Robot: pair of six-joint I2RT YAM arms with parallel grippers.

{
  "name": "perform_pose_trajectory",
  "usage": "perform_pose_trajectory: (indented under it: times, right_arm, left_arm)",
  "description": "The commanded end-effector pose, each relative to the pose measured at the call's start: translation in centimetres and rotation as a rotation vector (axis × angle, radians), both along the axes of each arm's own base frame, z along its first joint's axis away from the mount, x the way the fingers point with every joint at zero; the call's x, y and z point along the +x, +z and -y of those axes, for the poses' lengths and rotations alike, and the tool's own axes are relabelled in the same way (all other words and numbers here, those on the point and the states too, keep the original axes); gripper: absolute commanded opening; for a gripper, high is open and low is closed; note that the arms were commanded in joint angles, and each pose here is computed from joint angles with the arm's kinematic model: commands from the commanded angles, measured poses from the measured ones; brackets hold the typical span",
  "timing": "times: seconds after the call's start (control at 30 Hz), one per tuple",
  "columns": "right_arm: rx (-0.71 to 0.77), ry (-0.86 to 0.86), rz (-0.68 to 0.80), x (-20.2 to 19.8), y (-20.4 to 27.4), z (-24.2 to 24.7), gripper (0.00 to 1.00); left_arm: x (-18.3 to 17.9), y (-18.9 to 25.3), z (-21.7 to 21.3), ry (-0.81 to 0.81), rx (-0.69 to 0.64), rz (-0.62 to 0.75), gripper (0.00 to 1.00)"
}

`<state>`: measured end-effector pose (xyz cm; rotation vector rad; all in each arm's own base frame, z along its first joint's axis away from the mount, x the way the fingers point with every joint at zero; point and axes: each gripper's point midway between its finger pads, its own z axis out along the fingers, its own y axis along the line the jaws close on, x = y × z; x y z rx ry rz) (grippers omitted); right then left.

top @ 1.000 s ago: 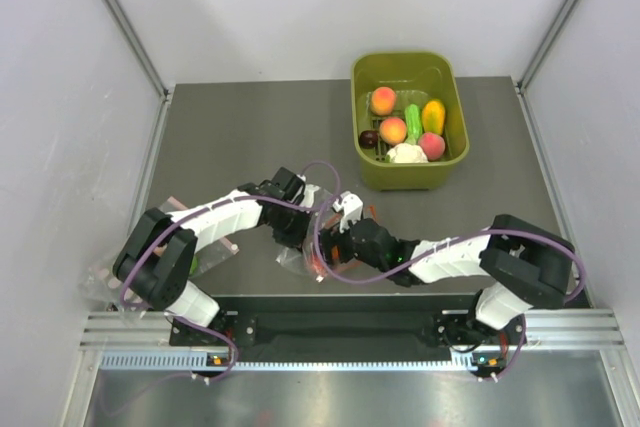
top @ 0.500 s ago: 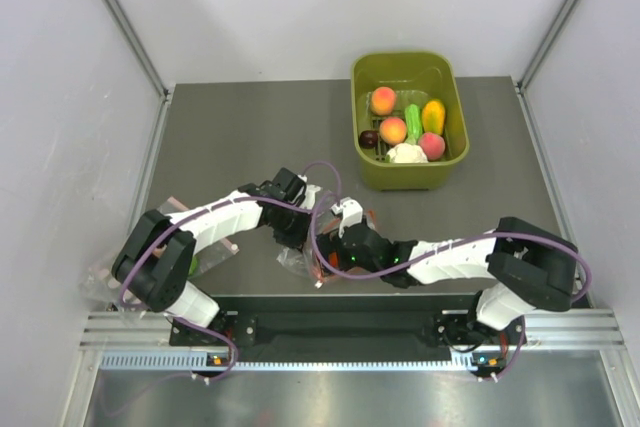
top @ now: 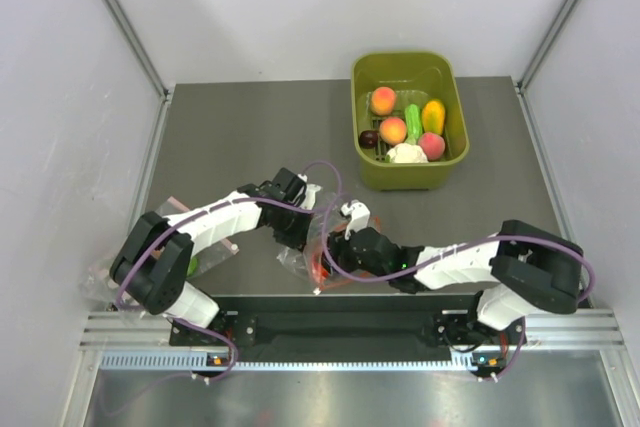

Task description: Open the zip-top bag and remove the fake food

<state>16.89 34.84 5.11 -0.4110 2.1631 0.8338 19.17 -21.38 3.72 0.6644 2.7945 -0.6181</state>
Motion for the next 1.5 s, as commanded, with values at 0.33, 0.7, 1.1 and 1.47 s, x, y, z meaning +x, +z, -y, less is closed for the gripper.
perform_pose_trajectory:
  times: [0.33,0.7,1.1,1.47]
  right_arm:
    - [0.082,-0.165,0.167,0.8,6.8,6.4,0.31]
    - [0.048,-0.269,0.207,0.8,8.3,11.3,0.32]
    - [-0.062,-0.380,0.322,3.0,11.1,15.4,0.33]
    - [-0.072,-0.484,0.458,7.6,18.7,19.8,0.33]
  left_arm:
    - [1.9,2.1,-0.4,0.032,0.026,0.110,0.00]
    - [4.2,4.2,-2.8,0.142,0.064,0.230,0.00]
    - [7.7,8.1,-7.4,0.346,0.039,0.368,0.00]
    - [8.1,9.5,-8.5,0.407,0.040,0.412,0.62]
